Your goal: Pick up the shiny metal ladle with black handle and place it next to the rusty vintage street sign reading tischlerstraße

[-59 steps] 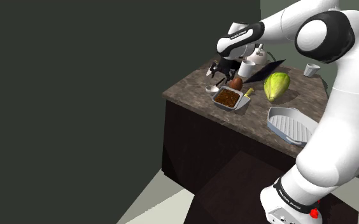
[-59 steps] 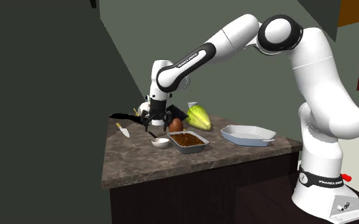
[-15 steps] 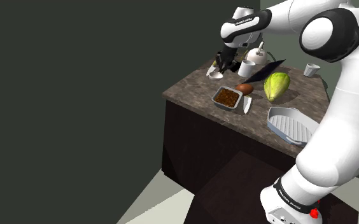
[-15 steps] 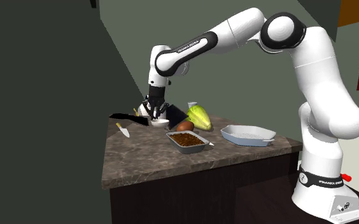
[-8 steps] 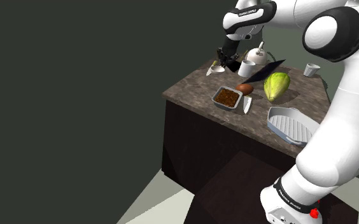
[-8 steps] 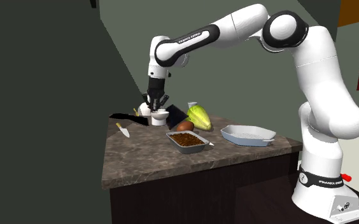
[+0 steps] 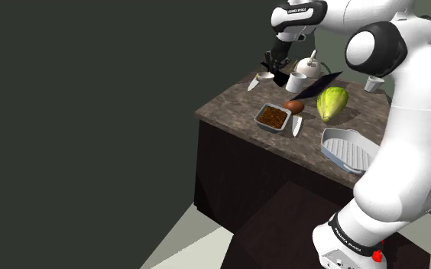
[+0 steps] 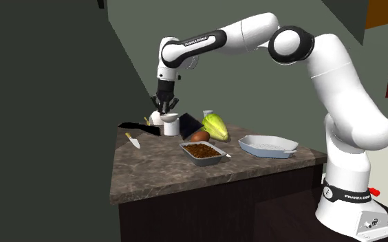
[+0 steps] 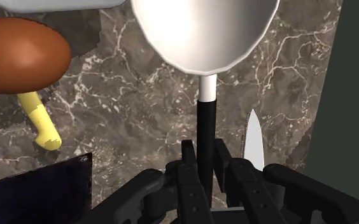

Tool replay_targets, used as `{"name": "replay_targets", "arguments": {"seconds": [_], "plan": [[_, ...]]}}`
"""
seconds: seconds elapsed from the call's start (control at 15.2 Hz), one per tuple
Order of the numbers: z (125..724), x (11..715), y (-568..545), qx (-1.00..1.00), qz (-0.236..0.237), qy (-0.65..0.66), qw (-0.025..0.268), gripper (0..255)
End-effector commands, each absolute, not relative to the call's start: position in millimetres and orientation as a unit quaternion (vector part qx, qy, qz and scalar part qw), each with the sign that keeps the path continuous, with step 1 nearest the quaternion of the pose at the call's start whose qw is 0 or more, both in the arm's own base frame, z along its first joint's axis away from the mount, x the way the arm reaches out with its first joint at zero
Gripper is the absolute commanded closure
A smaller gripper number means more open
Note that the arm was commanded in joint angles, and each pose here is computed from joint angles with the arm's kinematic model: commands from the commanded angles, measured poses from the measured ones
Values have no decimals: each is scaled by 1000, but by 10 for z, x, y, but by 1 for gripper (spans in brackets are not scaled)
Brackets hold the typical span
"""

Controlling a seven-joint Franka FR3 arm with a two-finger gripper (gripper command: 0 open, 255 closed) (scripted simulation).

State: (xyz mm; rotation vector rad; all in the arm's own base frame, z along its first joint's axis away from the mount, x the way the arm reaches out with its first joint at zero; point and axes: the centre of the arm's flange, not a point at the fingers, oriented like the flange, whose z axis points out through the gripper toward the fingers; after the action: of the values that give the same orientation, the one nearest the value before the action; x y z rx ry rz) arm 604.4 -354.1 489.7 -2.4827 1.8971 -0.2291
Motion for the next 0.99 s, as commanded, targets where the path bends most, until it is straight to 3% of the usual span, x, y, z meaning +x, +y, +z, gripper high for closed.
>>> {"name": "replay_targets", "arguments": {"seconds": [0.0,0.33,0.92], "plan": [[4905,6132,-3764,-793,-73,605,4,255],[4908,6352,-4387,-793,-73,605,4,255],[4486,6365,-4422,-793,-73,605,4,255]]}}
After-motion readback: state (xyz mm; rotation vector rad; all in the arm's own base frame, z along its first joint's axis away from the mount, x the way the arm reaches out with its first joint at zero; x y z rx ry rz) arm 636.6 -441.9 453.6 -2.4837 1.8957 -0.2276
